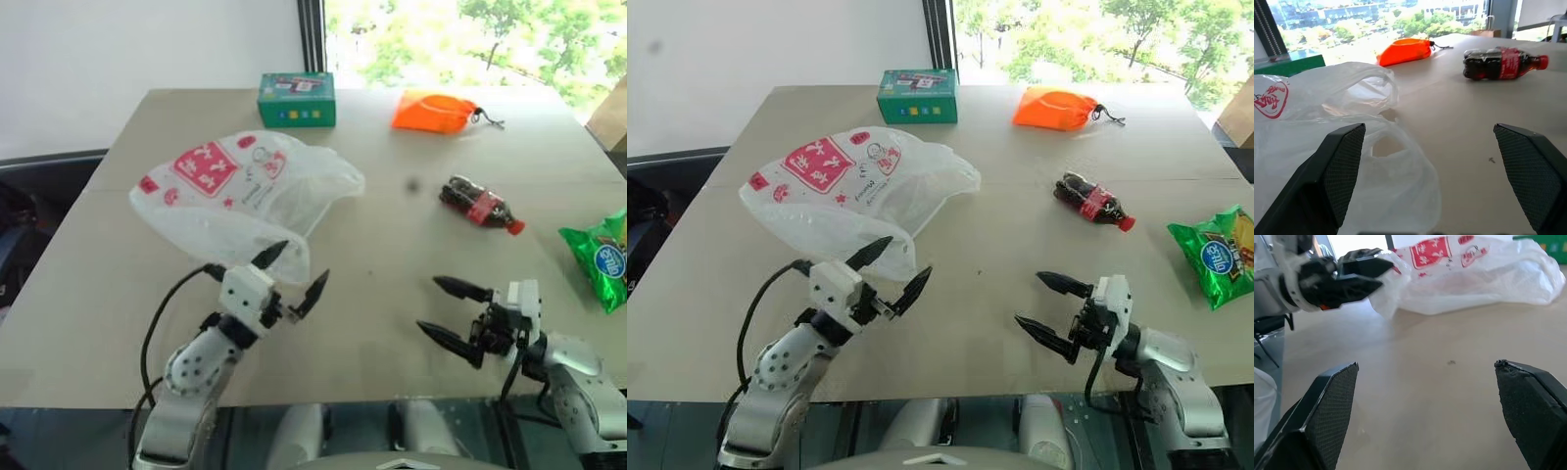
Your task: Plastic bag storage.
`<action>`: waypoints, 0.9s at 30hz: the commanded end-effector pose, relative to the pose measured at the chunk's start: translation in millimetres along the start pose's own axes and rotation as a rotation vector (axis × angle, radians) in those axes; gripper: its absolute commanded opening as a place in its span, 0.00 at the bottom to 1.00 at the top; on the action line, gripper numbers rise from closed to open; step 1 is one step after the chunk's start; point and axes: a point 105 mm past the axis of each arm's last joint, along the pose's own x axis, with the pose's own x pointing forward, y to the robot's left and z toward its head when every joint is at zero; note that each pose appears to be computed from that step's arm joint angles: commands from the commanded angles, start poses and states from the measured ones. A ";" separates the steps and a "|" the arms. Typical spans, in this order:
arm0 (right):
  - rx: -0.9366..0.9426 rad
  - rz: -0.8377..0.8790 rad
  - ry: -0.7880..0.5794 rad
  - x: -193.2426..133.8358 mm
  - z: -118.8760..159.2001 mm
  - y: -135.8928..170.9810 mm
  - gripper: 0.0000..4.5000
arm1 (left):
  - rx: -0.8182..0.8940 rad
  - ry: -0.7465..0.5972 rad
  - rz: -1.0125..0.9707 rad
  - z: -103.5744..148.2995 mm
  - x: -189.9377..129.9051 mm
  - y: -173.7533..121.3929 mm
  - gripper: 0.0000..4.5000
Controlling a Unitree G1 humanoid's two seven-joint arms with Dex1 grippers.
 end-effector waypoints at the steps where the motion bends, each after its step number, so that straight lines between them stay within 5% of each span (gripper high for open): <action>1: -0.036 0.009 -0.046 7.4 16.6 2.0 1.00 | 0.020 0.028 0.010 -1.2 6.0 -4.9 0.99; 8: -0.058 -0.012 -0.051 8.0 20.7 -3.6 1.00 | 0.007 0.193 0.069 -25.1 10.3 -0.7 0.99; 27: -0.076 -0.008 -0.063 14.3 19.7 -14.7 1.00 | -0.171 0.266 0.234 -42.5 -15.2 17.6 0.99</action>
